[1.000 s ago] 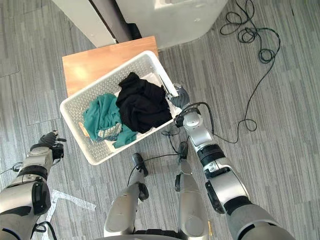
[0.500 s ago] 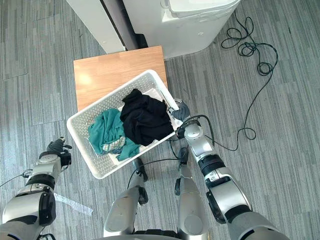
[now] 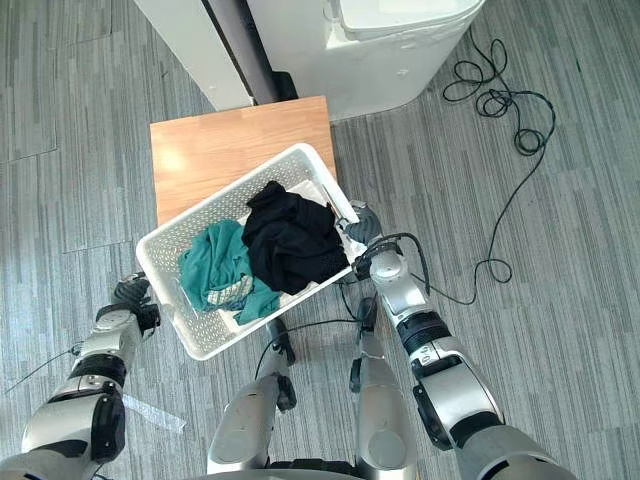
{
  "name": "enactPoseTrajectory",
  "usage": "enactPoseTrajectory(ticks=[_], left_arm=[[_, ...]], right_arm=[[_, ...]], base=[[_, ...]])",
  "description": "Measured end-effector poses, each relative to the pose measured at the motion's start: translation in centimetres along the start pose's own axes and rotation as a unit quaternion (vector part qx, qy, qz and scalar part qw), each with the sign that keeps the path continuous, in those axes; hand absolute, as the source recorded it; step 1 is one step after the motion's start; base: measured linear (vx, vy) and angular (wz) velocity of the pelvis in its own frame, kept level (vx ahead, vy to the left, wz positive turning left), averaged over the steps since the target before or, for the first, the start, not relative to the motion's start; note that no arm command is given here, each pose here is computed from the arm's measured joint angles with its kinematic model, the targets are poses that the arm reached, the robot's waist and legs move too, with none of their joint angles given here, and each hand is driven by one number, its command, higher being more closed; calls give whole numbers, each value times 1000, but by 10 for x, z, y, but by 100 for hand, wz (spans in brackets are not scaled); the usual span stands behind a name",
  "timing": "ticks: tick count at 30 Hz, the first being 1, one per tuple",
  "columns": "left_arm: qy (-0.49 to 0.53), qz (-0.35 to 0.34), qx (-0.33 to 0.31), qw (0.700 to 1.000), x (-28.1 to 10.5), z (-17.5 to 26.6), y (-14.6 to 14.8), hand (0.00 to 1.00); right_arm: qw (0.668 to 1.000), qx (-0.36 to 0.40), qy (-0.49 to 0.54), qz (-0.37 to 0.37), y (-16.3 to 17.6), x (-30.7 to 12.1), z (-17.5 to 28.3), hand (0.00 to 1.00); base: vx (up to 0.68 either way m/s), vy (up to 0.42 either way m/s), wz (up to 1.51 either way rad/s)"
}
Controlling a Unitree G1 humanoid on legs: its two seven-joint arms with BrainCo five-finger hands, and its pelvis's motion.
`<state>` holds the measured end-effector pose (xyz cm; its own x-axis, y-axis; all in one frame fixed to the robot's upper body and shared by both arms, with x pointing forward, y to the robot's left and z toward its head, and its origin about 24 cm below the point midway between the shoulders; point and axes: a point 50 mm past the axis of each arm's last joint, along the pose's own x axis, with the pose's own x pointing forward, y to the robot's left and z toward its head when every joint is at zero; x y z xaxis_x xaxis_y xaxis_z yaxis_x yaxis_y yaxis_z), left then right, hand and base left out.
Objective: Pick up the laundry basket with both hands and put the clothes into the washing machine.
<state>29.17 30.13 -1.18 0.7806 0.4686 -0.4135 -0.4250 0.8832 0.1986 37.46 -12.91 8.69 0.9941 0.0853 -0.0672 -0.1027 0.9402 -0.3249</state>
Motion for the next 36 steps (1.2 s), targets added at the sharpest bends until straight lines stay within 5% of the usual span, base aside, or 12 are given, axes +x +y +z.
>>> enactPoseTrajectory(ticks=[19,32,36], left_arm=[[-59,-57,14,997,-15,5,-37,0],[-96,-68,-23,993,-20,24,-47,0],[-171,-74,-72,980,-26,65,-44,0]], right_arm=[[976,154,42,-145,-62,24,24,100],[976,154,37,-151,-66,26,30,100],[978,146,27,-147,-65,24,33,100]], base=[[13,-18,6],[11,-6,0],[19,-29,-5]])
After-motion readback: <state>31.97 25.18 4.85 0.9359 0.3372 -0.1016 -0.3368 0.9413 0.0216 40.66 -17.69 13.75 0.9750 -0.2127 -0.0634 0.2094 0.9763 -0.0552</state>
